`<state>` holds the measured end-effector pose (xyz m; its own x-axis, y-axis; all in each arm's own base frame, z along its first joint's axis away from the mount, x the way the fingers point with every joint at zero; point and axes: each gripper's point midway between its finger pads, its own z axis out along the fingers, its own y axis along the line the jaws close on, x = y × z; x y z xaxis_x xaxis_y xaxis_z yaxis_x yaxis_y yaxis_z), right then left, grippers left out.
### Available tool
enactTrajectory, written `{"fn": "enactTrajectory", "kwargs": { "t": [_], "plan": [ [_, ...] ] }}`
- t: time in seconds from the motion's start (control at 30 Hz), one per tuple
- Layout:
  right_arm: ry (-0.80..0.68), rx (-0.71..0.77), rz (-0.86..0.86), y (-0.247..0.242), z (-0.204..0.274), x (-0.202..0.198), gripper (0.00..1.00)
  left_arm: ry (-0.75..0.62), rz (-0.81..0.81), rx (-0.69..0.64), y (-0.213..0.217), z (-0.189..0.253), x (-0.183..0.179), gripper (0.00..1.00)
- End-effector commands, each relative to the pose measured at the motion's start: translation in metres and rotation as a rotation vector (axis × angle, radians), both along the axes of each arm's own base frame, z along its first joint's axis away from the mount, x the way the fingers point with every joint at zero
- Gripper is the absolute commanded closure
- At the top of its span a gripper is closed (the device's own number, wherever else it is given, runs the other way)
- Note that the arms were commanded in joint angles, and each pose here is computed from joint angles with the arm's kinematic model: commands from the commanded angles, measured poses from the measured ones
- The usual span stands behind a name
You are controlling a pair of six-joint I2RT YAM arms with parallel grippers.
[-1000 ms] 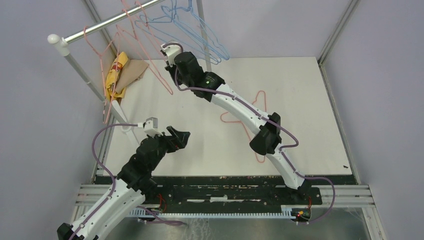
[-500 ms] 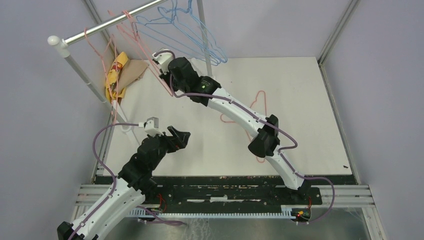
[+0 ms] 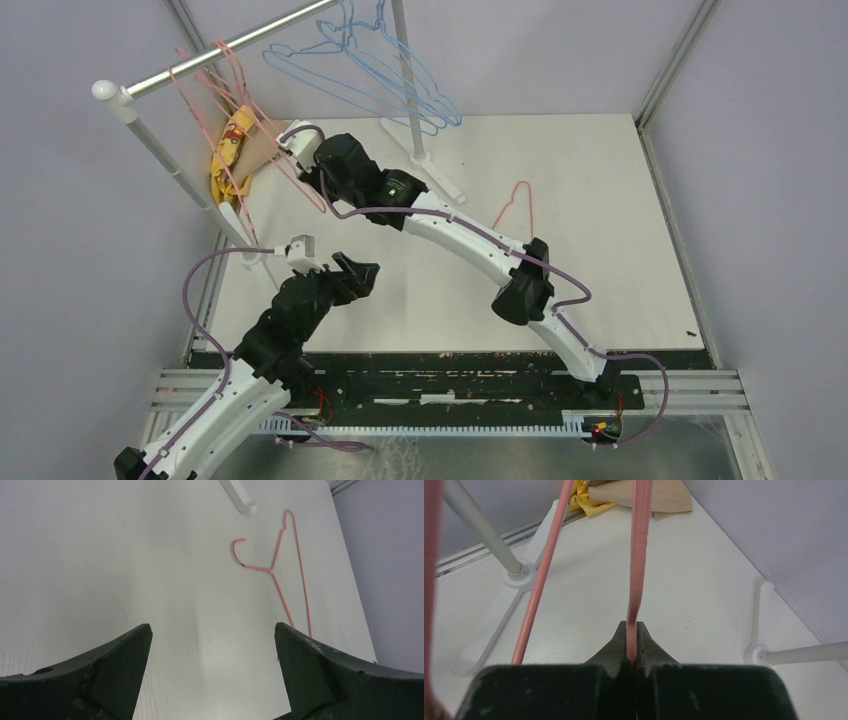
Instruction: Organize the hangers
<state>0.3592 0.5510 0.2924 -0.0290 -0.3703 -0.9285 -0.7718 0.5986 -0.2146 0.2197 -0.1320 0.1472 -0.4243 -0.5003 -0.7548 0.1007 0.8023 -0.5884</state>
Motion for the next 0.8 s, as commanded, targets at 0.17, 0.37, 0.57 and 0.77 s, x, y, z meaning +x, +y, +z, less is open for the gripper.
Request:
{"fn": "enactTrajectory", "kwargs": {
  "t": [0.17, 0.37, 0.57, 0.77],
  "plan": [
    [-0.059, -0.042, 0.009, -0.002, 0.0, -0.01, 0.87, -0.033, 0.03, 0.023, 0.008, 0.005, 0.003, 0.01],
    [-0.1, 0.0, -0.094, -0.031, 0.025, -0.007, 0.44, -0.028, 0.035, 0.024, 0.009, 0.005, 0.002, 0.01],
    [-0.11, -0.006, -0.177, -0.069, 0.027, -0.013, 0.01, -0.018, 0.048, 0.04, 0.012, 0.002, 0.003, 0.01],
    [-0.098, -0.033, -0.258, -0.121, 0.015, -0.024, 0.0, 0.0, 0.052, 0.055, 0.012, -0.004, 0.003, 0.01]
  ]
}}
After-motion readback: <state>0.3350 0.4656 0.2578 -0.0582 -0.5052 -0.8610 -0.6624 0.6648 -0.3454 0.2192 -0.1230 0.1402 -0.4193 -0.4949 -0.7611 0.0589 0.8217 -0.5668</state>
